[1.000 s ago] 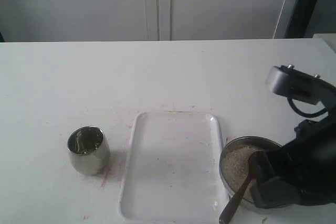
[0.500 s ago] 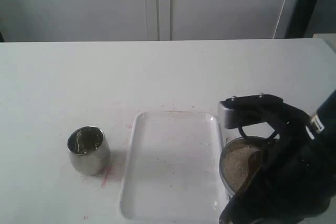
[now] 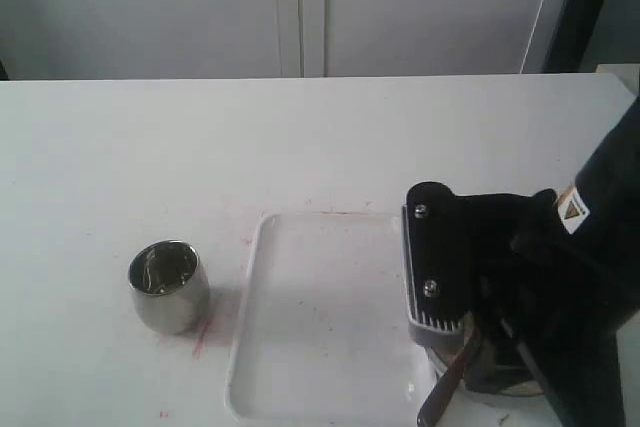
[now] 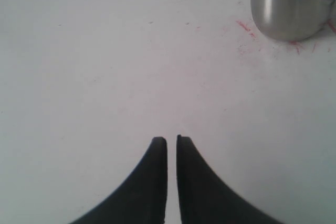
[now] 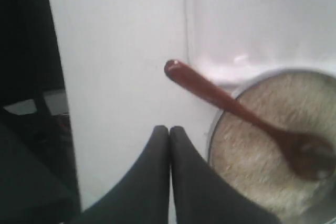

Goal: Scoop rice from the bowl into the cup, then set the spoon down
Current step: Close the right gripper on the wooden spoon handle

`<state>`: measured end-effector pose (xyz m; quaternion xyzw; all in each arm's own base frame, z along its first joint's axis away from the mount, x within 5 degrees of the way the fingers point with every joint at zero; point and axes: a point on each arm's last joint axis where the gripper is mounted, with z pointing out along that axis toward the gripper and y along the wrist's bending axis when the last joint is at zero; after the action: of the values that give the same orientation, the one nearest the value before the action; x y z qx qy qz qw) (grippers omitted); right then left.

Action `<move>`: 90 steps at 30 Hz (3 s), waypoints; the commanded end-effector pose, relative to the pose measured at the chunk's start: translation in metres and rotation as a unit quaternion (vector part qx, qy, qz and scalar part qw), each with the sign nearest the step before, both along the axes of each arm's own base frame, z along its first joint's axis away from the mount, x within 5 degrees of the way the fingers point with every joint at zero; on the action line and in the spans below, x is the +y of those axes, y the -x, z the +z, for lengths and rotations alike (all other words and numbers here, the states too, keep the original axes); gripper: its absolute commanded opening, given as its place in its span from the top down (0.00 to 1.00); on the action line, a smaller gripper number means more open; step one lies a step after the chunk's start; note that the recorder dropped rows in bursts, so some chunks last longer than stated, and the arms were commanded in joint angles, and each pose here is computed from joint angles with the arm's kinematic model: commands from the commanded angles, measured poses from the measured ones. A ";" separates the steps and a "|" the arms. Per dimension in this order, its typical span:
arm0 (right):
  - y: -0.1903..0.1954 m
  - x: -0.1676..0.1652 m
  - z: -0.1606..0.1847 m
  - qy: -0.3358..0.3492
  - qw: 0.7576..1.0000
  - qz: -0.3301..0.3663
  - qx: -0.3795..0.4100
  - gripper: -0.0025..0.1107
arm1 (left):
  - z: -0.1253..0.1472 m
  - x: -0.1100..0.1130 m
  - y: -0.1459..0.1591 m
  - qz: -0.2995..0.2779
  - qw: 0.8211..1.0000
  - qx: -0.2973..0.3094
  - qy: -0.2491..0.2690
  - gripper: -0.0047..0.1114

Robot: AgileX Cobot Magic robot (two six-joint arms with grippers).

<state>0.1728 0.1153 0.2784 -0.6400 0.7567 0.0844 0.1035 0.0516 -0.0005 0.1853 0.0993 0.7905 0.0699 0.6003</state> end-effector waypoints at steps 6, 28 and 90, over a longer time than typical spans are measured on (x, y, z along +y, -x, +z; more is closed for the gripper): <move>-0.008 0.010 -0.003 0.020 0.979 0.179 -0.092 0.98 | -0.008 0.000 0.001 -0.001 0.999 0.032 0.005 0.84; -0.017 0.028 -0.038 0.094 0.977 0.189 -0.030 0.75 | -0.008 0.000 0.001 -0.001 0.999 0.032 0.005 0.84; -0.031 0.048 -0.080 0.138 0.951 0.276 -0.013 0.70 | -0.008 0.000 0.001 -0.001 0.999 0.032 0.005 0.84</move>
<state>0.2038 0.1635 0.1972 -0.8272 0.5618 -0.0012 -0.0037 0.0516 -0.0005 0.1853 0.0993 0.7905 0.0699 0.6003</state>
